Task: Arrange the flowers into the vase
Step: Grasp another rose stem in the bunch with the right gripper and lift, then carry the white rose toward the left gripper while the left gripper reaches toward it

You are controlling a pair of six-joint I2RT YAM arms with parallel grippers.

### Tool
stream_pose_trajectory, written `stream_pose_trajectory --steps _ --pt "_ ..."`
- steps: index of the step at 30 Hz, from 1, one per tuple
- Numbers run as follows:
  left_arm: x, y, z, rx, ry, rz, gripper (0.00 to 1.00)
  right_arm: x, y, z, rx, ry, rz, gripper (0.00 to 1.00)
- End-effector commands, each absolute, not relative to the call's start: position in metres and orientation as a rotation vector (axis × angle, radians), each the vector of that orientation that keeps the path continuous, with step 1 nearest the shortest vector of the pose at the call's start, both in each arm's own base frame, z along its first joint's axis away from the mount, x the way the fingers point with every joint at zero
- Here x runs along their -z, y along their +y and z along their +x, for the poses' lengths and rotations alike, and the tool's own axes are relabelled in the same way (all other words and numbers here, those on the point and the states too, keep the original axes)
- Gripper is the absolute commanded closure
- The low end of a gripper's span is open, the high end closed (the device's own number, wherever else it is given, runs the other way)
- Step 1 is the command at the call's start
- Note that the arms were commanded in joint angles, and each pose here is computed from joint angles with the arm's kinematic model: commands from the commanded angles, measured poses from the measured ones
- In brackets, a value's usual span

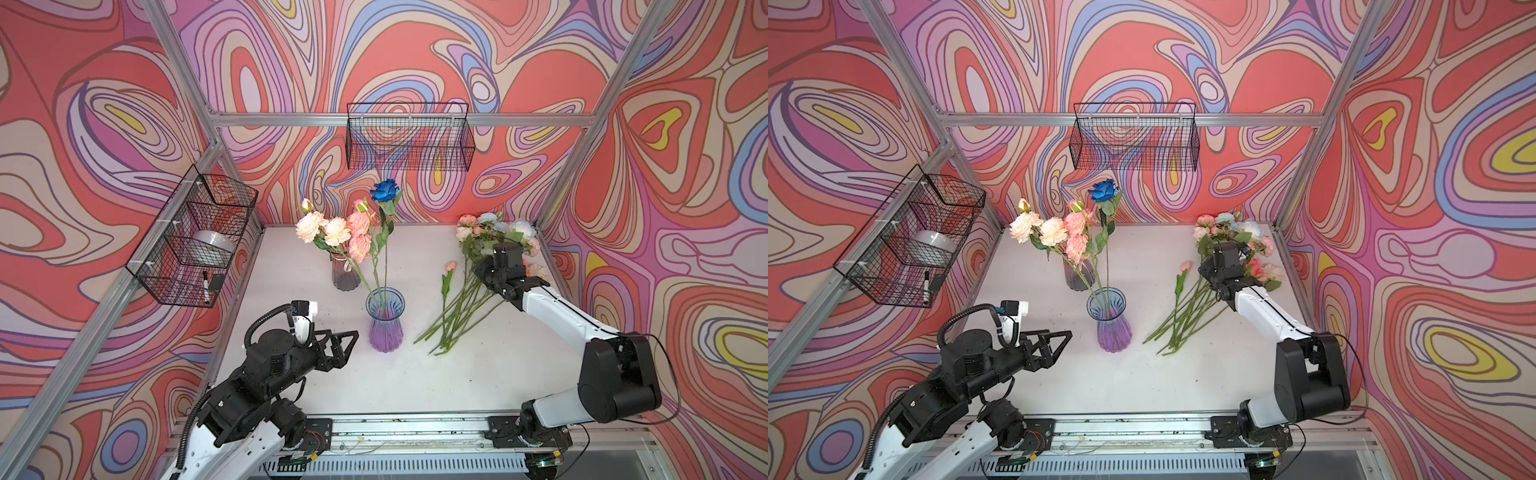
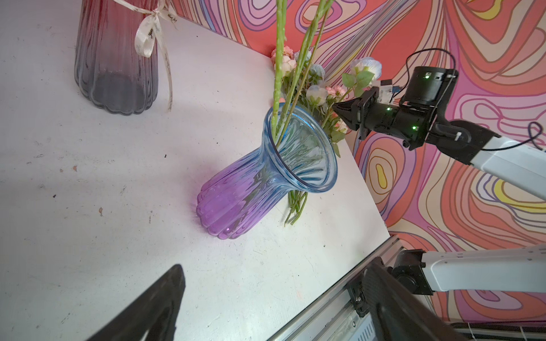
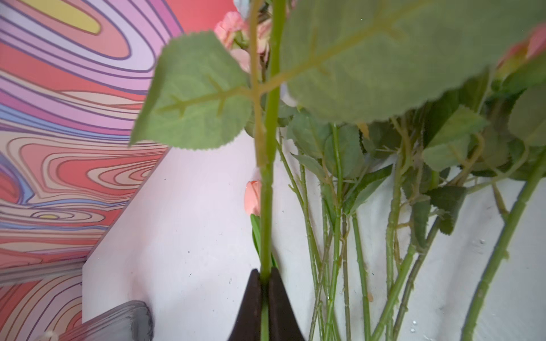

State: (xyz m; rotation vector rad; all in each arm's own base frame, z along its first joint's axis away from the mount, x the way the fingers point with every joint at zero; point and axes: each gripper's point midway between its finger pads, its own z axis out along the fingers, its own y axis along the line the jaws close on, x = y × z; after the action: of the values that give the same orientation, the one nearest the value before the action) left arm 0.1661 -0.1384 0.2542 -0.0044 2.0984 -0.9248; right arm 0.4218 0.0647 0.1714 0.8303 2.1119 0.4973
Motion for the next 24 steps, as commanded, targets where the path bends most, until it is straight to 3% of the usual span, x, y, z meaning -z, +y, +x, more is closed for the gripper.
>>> stream_pose_trajectory --steps 1,12,18,24 --pt "-0.277 -0.139 0.162 0.947 2.058 0.03 0.04 -0.199 0.069 0.405 -0.522 2.103 0.685 1.0" --pt "-0.348 -0.163 0.133 1.131 1.889 0.307 0.04 -0.338 0.118 0.326 -0.818 1.91 0.183 1.0" --pt "-0.377 -0.191 0.118 1.317 1.791 0.477 0.09 -0.399 0.184 0.273 -1.028 1.816 -0.189 1.0" --pt "-0.386 -0.207 0.121 1.399 1.766 0.532 0.21 -0.416 0.275 0.229 -1.11 1.771 -0.49 1.0"
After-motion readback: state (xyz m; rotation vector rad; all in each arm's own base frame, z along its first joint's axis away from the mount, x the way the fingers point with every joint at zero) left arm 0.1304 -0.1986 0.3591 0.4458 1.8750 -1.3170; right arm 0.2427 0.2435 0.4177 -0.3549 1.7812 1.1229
